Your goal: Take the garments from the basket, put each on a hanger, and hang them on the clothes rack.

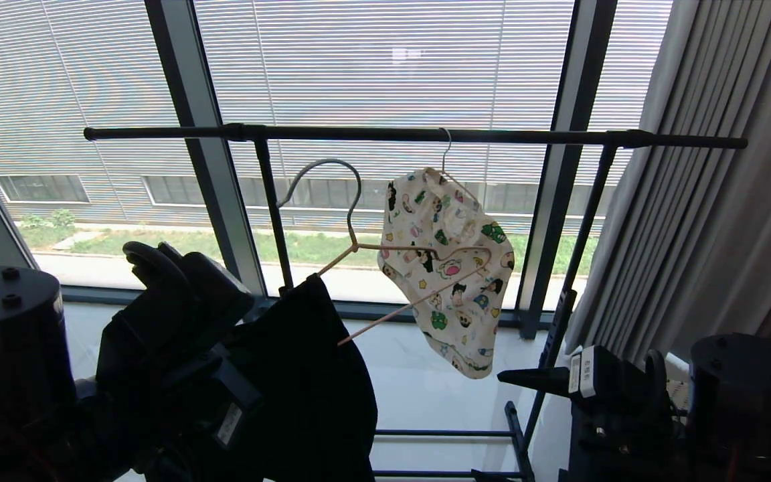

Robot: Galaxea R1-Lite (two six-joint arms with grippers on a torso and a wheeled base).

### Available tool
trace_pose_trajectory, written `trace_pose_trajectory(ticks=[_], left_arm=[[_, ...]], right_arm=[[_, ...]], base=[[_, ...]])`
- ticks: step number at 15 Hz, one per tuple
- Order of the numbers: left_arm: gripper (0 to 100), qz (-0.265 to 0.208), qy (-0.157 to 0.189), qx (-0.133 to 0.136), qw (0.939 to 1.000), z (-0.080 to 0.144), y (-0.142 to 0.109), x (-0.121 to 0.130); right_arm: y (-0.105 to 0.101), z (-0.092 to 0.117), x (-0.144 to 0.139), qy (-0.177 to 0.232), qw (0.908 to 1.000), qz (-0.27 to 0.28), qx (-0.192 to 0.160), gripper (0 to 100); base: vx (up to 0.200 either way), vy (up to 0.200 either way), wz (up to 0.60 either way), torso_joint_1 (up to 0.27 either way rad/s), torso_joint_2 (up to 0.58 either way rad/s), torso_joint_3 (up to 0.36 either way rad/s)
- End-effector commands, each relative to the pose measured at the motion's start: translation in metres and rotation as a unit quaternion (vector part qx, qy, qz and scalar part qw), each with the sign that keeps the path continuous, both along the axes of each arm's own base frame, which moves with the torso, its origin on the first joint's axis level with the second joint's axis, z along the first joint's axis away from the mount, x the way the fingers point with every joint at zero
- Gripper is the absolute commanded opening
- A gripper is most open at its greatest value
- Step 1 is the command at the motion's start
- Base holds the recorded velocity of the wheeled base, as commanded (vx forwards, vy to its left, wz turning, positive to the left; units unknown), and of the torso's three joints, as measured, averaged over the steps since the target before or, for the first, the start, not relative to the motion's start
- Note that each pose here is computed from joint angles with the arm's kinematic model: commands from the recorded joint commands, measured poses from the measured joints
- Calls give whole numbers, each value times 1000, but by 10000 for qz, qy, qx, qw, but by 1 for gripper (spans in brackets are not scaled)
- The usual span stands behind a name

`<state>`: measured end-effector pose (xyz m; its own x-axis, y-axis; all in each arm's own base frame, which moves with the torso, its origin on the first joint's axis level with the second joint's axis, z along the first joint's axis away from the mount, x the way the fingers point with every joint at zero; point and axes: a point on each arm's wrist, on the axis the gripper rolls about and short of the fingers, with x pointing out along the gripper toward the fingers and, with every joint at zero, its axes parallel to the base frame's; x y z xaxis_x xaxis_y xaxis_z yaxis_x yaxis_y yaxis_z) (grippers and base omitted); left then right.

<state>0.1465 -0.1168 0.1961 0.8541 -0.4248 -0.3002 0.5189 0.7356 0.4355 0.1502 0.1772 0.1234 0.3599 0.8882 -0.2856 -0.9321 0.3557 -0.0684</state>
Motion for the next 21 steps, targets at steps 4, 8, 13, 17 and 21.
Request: trace_pose_trajectory(ticks=[4, 8, 13, 17, 21], left_arm=[[0, 3, -151, -133, 9998, 14, -9, 11], [0, 3, -169, -148, 9997, 16, -10, 12], [0, -59, -162, -144, 9997, 16, -13, 11], [0, -163, -168, -133, 9996, 16, -16, 9], [0, -183, -199, -170, 9995, 18, -17, 9]], right_arm=[[65, -23, 29, 605, 9962, -583, 240, 100], [100, -21, 48, 588, 9893, -1193, 602, 100], [102, -25, 53, 576, 9878, -1329, 564, 100], [99, -32, 60, 549, 9836, -1653, 473, 100], [92, -36, 67, 489, 9792, -1938, 355, 100]], base=[[0, 0, 0, 0, 0, 0], [0, 0, 0, 0, 0, 0], [0, 0, 0, 0, 0, 0], [0, 0, 0, 0, 0, 0], [0, 0, 0, 0, 0, 0]])
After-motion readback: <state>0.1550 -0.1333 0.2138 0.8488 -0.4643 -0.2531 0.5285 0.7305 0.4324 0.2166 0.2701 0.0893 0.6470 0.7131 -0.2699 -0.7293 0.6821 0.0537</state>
